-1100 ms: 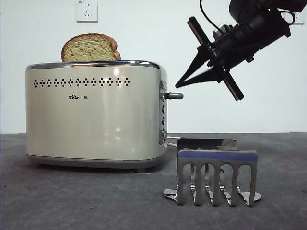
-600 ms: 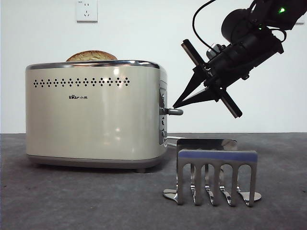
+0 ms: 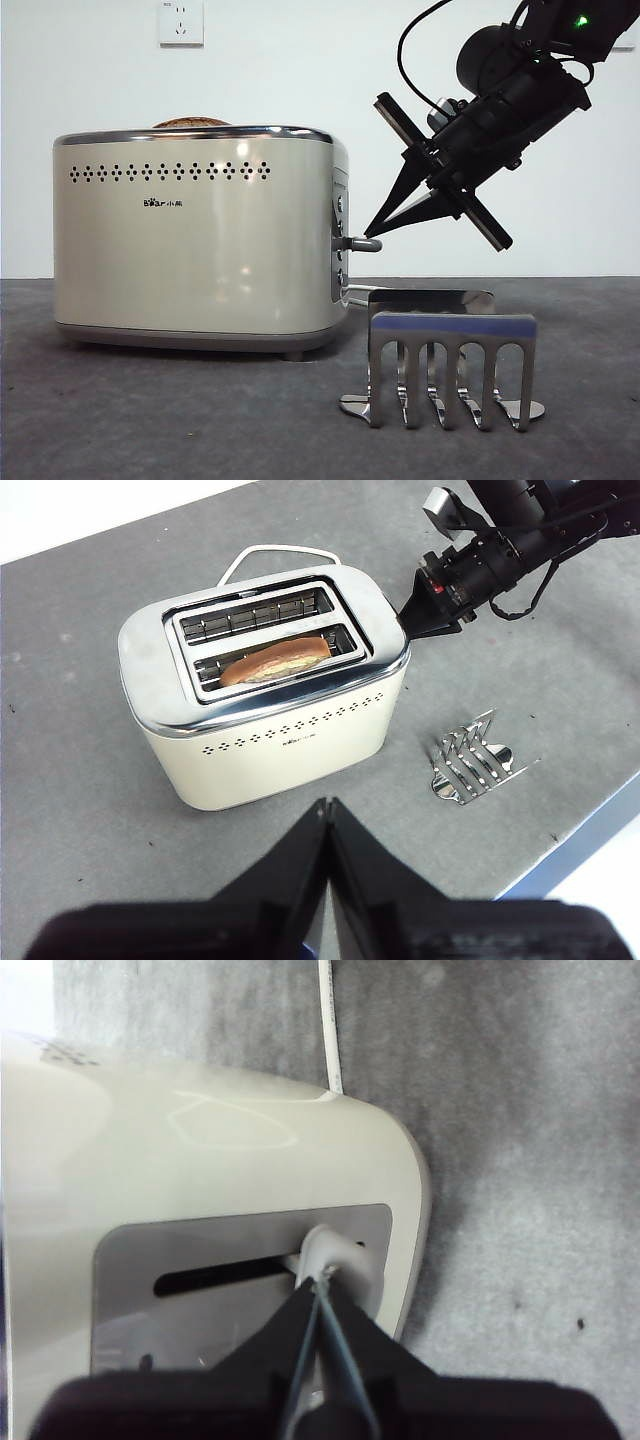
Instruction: Pick up a slice of bread from the rack,put the bread on the toaster,press the button
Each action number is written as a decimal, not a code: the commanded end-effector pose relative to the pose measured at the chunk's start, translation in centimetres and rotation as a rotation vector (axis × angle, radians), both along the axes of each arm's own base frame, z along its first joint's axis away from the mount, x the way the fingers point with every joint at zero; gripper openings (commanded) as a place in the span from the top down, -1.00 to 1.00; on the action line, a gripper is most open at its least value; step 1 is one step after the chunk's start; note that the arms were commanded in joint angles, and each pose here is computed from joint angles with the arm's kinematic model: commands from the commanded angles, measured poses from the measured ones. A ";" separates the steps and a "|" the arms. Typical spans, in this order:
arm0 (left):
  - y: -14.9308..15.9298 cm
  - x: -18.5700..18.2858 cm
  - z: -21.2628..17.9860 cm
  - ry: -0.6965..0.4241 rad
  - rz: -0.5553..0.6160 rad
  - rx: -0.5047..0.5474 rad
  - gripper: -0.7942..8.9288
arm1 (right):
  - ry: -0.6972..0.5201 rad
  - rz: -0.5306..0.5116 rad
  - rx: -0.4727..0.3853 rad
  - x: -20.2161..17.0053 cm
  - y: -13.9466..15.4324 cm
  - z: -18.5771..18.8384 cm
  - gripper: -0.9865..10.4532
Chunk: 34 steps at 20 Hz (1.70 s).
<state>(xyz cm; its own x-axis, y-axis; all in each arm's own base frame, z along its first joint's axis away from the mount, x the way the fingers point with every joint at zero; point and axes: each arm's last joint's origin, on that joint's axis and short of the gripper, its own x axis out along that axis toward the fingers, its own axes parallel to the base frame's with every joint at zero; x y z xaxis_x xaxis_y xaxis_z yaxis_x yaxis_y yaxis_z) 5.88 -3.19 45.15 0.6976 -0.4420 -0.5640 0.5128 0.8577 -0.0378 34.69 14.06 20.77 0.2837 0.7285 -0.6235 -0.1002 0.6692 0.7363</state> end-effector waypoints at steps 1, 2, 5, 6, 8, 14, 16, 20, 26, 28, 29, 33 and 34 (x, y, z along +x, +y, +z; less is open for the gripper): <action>0.0 0.1 -0.1 0.001 0.002 0.000 0.85 | 0.053 -0.007 -0.056 -0.1 -0.1 -1.8 0.84; 0.0 0.1 -0.1 0.001 0.002 0.000 0.85 | 0.060 -0.007 -0.058 -0.1 -0.1 -2.1 0.84; 0.0 0.1 -0.1 0.002 0.002 0.000 0.85 | 0.106 0.007 -0.054 0.1 0.1 -3.4 0.84; 0.0 0.1 -0.1 0.001 0.002 0.000 0.85 | 0.120 0.011 -0.056 0.2 0.1 -3.8 0.84; 0.0 0.0 -0.1 0.001 0.002 0.000 0.85 | 0.135 -0.008 -0.094 0.1 0.0 -4.3 0.84; 0.0 0.1 -0.1 0.001 0.002 0.000 0.85 | 0.144 -0.003 -0.099 0.1 0.0 -4.5 0.84; 0.0 0.1 -0.1 0.001 0.003 0.001 0.85 | 0.144 -0.002 -0.098 0.1 0.0 -4.5 0.84; 0.0 0.1 -0.1 0.000 0.007 0.004 0.85 | 0.147 0.003 -0.090 0.1 0.0 -4.5 0.84; 0.0 0.1 -0.1 -0.001 0.008 0.003 0.85 | 0.131 0.013 -0.068 0.4 0.1 -4.0 0.84; 0.0 0.1 -0.1 0.000 0.008 0.003 0.85 | 0.114 0.022 -0.049 0.7 0.3 -3.3 0.84; 0.0 0.1 -0.1 0.000 0.008 0.003 0.85 | 0.108 0.023 -0.045 0.9 0.4 -2.9 0.84; 0.0 0.1 -0.1 0.000 0.008 0.003 0.85 | 0.067 0.051 -0.056 1.8 1.0 -0.1 0.84; 0.0 0.1 -0.1 0.000 0.008 0.003 0.85 | 0.056 0.056 -0.061 1.9 1.0 0.8 0.84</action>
